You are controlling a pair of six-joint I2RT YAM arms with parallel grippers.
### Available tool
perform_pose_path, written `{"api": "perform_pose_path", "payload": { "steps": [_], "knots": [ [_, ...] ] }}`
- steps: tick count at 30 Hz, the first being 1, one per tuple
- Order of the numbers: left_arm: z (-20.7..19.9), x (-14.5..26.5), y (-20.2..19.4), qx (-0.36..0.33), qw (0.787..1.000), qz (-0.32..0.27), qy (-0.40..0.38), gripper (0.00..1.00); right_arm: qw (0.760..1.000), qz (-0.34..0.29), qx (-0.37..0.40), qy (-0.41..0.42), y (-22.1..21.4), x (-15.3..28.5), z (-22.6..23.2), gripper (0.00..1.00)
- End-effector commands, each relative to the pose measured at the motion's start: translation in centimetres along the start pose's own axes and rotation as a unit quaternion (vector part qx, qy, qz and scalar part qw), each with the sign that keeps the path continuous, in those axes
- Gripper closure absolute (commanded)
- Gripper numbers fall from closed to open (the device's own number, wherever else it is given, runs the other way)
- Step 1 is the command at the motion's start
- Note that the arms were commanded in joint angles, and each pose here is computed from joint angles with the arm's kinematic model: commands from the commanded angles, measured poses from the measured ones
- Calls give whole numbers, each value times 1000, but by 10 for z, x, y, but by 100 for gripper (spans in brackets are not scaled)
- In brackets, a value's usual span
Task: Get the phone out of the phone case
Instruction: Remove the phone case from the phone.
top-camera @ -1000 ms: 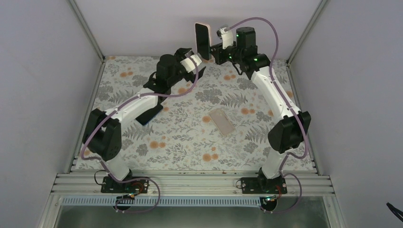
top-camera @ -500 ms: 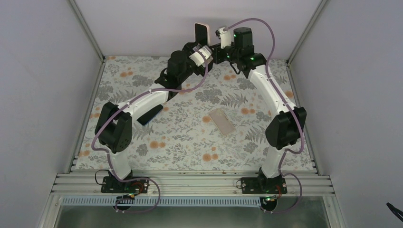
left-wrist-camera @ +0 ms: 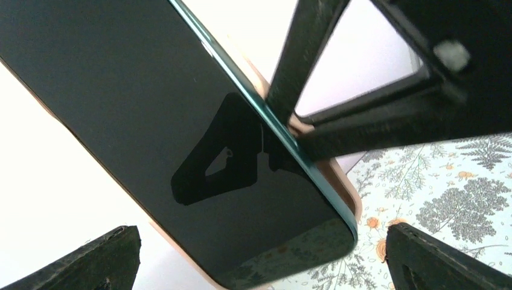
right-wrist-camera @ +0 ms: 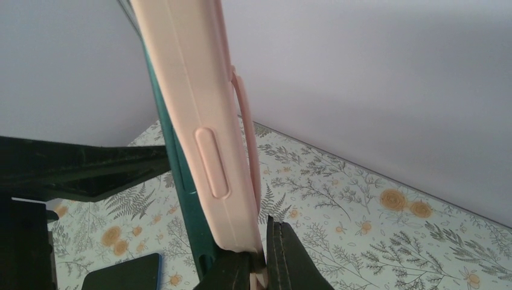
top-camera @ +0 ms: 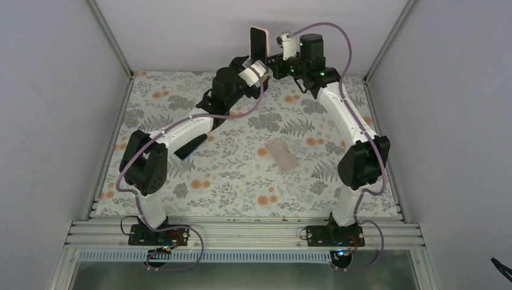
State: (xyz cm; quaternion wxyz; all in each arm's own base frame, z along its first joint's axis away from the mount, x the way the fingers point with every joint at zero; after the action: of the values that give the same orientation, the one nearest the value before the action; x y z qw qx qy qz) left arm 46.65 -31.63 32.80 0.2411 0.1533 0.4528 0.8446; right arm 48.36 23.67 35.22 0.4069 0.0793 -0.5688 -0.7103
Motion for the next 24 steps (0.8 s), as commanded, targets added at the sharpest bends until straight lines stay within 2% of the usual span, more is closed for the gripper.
{"api": "perform_pose_path", "payload": {
  "steps": [1,8,24],
  "knots": [
    [13,9,6,-4,999,-15,29,0,998,-62,18,21,37,21,16,96],
    [25,14,3,2,998,-14,59,0,998,-59,16,27,35,21,18,96],
    [29,7,12,16,999,-20,41,0,998,-60,16,31,37,20,19,97]
  ]
}}
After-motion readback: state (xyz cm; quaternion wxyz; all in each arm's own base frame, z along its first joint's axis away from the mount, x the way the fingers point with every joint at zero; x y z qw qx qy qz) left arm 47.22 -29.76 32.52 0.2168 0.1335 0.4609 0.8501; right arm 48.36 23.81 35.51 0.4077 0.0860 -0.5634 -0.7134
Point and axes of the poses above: each gripper's point midway between its finger pads, its own x axis back along the fingers, its own z axis along the line the jaws close on, y = z × x, the point moved 2 cm from there along x, back along the fingers, and after that the axes turned 8 degrees about -x, right-handed, at the moved point
